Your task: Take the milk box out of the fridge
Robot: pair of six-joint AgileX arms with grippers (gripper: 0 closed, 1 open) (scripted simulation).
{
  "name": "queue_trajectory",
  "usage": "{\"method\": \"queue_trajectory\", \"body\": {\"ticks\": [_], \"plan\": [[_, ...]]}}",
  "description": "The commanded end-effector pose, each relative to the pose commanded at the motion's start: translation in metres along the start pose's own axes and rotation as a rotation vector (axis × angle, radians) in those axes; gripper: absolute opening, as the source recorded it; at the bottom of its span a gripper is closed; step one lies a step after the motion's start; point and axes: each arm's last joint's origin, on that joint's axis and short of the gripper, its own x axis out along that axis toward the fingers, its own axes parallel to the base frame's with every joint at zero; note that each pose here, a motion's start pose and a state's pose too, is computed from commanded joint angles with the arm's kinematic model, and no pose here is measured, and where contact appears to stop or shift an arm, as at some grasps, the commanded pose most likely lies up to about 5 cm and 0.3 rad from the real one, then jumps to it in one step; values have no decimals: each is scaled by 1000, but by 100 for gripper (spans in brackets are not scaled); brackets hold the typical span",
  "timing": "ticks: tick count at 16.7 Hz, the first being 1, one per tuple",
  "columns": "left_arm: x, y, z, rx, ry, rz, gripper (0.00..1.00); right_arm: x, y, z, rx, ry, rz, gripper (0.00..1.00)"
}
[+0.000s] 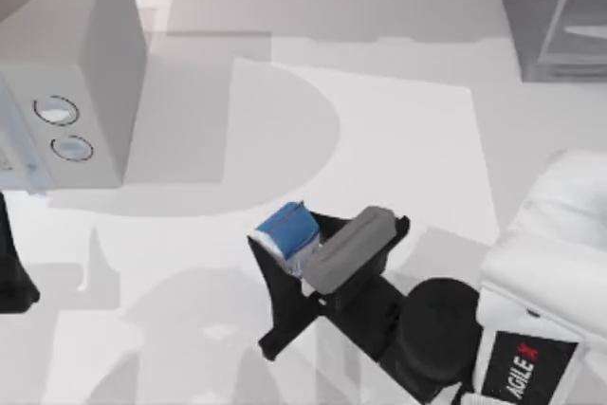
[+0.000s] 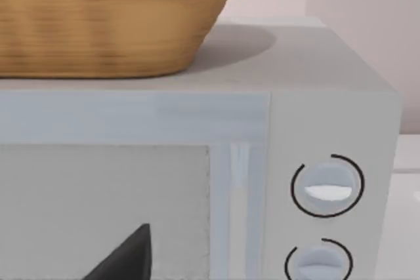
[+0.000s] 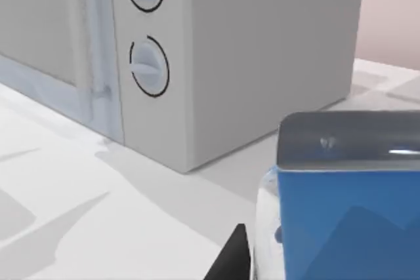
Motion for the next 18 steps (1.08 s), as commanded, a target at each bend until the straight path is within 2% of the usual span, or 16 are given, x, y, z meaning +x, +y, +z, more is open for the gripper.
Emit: {"method": "queue_trajectory", "body": {"ticks": [4, 9, 18], "plan": [[0, 0, 0, 0, 0, 0, 100, 33, 1, -8, 3, -10, 2, 0], [0, 0, 0, 0, 0, 0, 100, 36, 0, -9, 2, -8, 2, 0], [0, 0, 0, 0, 0, 0, 100, 36, 0, -9, 2, -8, 2, 68]]}}
